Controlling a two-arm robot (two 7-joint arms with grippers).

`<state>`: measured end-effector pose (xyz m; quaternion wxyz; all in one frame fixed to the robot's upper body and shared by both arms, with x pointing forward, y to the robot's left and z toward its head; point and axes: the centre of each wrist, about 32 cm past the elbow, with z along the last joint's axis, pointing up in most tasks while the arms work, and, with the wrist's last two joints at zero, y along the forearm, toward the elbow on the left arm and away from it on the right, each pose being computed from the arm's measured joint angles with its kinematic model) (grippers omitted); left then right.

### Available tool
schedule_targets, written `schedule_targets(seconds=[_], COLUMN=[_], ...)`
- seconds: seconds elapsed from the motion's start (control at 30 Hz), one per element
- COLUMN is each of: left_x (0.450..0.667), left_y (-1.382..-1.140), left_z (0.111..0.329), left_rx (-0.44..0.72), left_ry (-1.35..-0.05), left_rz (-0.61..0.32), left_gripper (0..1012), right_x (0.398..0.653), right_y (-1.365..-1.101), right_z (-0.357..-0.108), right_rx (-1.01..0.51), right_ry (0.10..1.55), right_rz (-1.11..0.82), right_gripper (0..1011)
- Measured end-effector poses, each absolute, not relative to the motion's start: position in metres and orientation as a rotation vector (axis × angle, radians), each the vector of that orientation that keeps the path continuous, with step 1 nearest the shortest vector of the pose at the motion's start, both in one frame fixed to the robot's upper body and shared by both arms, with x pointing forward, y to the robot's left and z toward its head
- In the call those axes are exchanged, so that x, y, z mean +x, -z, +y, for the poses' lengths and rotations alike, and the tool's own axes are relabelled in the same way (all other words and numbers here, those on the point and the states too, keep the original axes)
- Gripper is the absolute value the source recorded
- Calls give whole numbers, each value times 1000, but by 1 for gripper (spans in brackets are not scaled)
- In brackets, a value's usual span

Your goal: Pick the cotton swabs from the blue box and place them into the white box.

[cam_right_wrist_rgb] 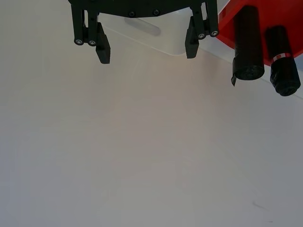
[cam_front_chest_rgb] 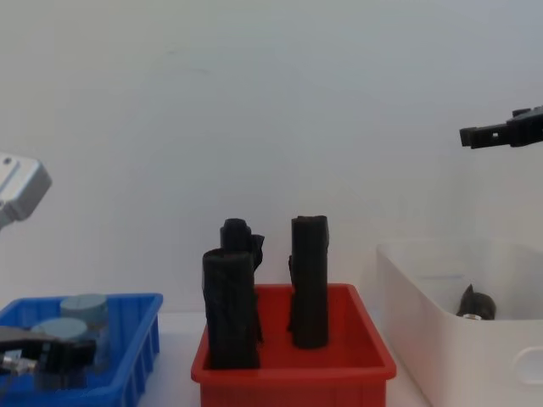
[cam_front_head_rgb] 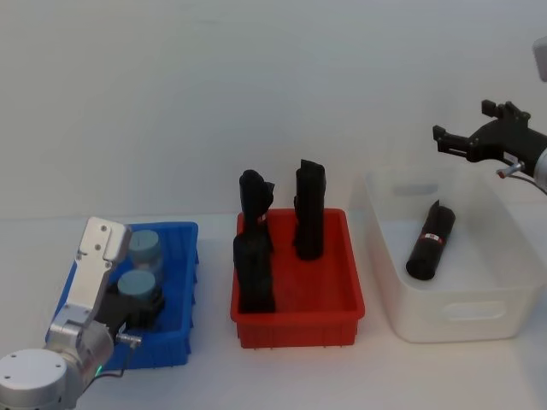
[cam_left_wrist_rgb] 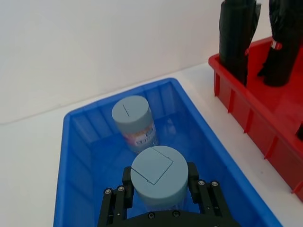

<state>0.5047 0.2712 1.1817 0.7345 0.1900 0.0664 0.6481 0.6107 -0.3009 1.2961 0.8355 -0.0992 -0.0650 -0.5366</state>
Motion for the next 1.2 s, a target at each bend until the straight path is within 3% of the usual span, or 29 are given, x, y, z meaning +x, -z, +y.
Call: schedule_targets(seconds=[0.67, 1.2], left_x=[497, 496], left_y=[-1226, -1271], left_z=[261, 235], left_rx=[240, 44], left_ry=[-1361, -1195], left_rz=[-64, -285], left_gripper=[671, 671], right_x=[611, 613], right_y=[-1296, -1297], right_z=[-300, -297], right_rx=[-211, -221], right_ry=[1126, 964], right_rz=[-137, -153], right_gripper=[1002, 1002])
